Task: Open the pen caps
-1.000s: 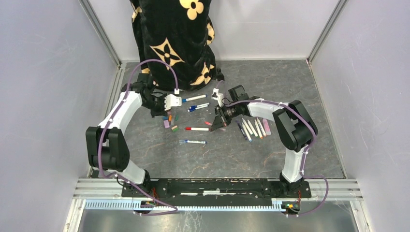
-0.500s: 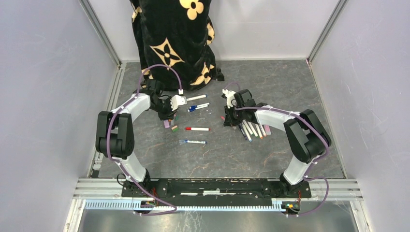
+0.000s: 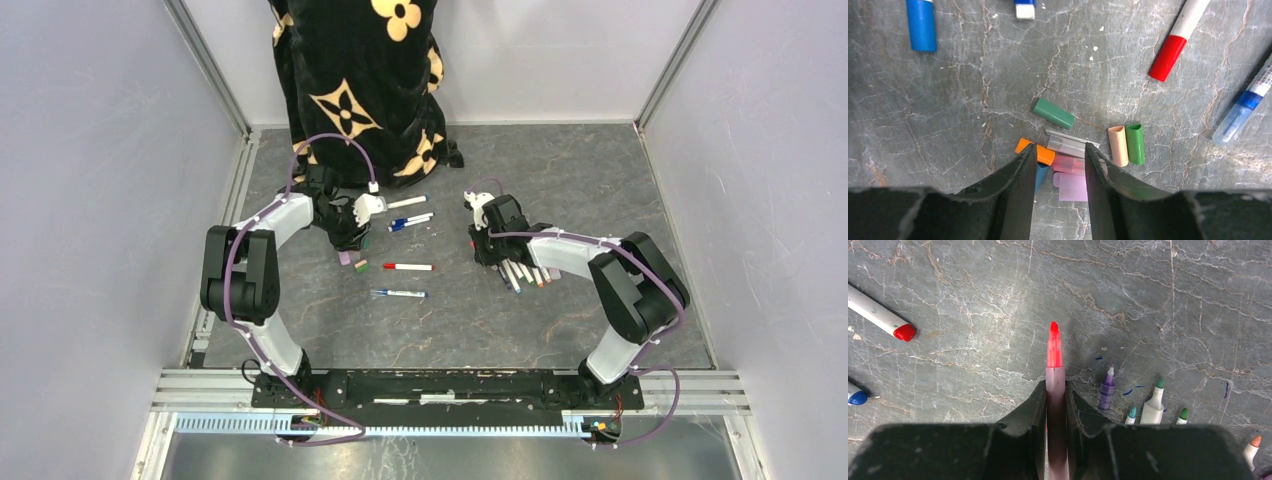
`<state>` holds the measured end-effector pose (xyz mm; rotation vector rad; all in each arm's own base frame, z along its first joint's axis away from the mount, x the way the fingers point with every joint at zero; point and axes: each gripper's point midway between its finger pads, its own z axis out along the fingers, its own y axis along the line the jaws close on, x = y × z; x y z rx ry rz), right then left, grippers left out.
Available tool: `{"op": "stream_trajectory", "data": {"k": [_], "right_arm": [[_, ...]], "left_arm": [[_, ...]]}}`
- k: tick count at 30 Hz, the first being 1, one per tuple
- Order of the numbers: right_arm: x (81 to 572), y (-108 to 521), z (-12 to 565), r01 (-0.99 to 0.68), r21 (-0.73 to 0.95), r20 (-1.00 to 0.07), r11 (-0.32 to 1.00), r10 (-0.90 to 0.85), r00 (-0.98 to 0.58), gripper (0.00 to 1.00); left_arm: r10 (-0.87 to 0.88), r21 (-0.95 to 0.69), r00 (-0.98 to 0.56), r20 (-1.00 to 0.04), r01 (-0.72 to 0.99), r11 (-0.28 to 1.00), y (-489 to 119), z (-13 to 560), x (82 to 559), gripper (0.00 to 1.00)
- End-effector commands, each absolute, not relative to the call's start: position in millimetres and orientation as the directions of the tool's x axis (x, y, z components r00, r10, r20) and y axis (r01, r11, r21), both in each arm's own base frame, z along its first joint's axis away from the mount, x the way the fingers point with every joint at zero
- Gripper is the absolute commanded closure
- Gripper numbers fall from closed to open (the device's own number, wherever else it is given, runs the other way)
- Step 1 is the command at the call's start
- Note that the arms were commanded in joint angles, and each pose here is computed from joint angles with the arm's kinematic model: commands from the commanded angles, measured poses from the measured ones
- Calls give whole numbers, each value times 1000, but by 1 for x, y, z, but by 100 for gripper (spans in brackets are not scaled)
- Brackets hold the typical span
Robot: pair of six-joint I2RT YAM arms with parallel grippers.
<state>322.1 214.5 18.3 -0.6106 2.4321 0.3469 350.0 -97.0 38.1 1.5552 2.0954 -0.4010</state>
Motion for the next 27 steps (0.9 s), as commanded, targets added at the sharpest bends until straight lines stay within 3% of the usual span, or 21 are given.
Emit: {"op": "stream_trajectory", "data": {"k": [1,10,12,13,16,21,22,27], "right_arm": [[328,210,30,-484,53,-641,874,-342,-688,78],[325,212,38,-493,52,-650,869,-345,-677,72],[326,212,41,-491,44,-657,870,-345,-670,74],[327,210,42,-482,33,-660,875,-343,-668,77],[331,210,50,-472,30,-680,881,-328,-656,81],[350,228,86,-503,47,-750,863,-302,-588,64],[352,238,93,-537,65,-762,841,-306,-571,60],[381,281,111,-710,37,-809,703,-397,-434,42]], "left_arm": [[753,77,-251,-608,926,370,-107,76,368,50],[687,75,-252,-682,910,408,-117,158,374,42],[675,92,-234,-699,908,410,-119,174,373,41],[671,102,-223,-707,907,410,-119,181,372,31],[661,136,-203,-723,896,424,-119,201,370,28],[650,189,-178,-739,871,453,-115,234,369,18],[649,198,-174,-741,866,459,-114,240,369,13],[627,236,-163,-762,832,502,-110,266,372,5]]}}
